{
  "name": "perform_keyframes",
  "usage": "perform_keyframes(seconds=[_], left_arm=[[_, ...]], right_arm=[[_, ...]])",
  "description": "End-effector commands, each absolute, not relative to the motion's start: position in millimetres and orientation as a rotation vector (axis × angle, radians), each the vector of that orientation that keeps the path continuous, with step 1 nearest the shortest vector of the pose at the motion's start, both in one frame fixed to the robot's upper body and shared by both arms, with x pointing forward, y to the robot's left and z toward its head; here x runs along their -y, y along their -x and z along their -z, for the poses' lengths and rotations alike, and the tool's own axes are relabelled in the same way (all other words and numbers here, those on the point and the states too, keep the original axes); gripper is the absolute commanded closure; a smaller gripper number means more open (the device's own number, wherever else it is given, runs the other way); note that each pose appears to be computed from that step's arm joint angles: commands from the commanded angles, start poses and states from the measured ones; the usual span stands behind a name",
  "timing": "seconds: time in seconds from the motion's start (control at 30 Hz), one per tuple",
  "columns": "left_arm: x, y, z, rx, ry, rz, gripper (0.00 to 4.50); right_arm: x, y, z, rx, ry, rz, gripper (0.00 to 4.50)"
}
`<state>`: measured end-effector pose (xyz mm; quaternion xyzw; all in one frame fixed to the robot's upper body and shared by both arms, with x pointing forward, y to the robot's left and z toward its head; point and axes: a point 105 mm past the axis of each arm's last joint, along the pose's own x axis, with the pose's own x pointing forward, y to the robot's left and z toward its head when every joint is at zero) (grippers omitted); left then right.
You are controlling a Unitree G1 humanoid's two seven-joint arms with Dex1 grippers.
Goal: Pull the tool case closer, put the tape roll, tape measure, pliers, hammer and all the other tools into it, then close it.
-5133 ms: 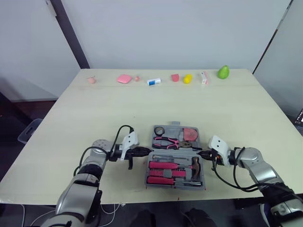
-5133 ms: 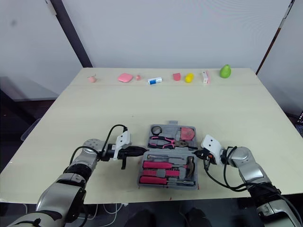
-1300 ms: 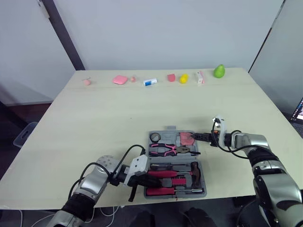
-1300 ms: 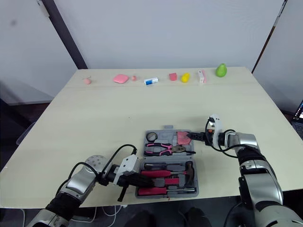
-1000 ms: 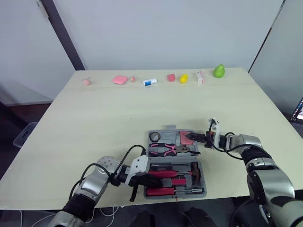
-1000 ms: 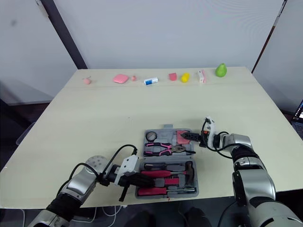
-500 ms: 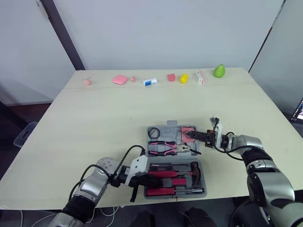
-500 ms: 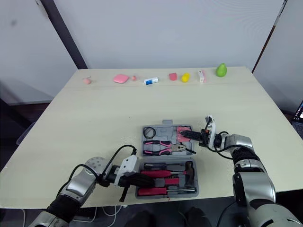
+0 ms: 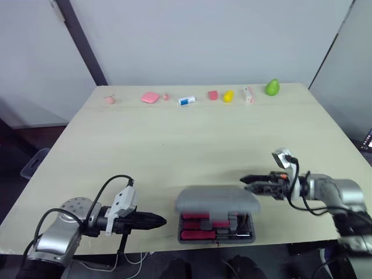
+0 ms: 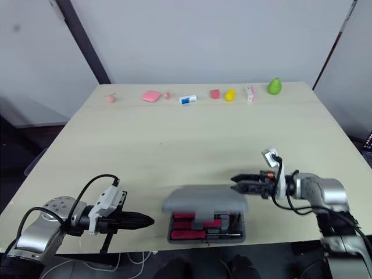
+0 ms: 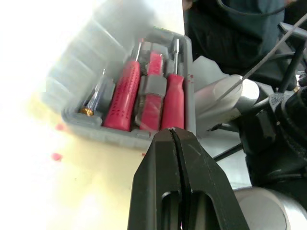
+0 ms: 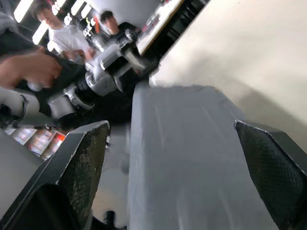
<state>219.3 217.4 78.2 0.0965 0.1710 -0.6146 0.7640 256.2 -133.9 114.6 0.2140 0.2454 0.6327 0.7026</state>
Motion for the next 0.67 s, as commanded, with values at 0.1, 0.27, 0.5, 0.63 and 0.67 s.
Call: perform_keyframes(seconds=[0.1, 0.27, 0.5, 0.63, 0.67], left_arm=[[-247, -257, -100, -0.188, -0.251, 1.048, 4.08], [-254, -273, -110, -0.111, -0.282, 0.906, 2.63], [-259, -266, -110, -0.15, -0.274, 0.87, 0.06], [-261, -260, -106, -0.162, -0.287, 0.875, 0.06], [-260, -259, -105, -0.161, -0.286, 0.88, 0.06]], right_arm=[[165, -246, -119, -0.422, -0.264, -1.189, 0.0], [203, -236, -106, -0.297, 0.037, -0.992, 0.0], [246, -225, -106, -0.188, 0.19, -0.855, 0.0], [255, -224, -103, -0.176, 0.181, -0.823, 0.0], [256, -224, -102, -0.174, 0.18, -0.82, 0.0]])
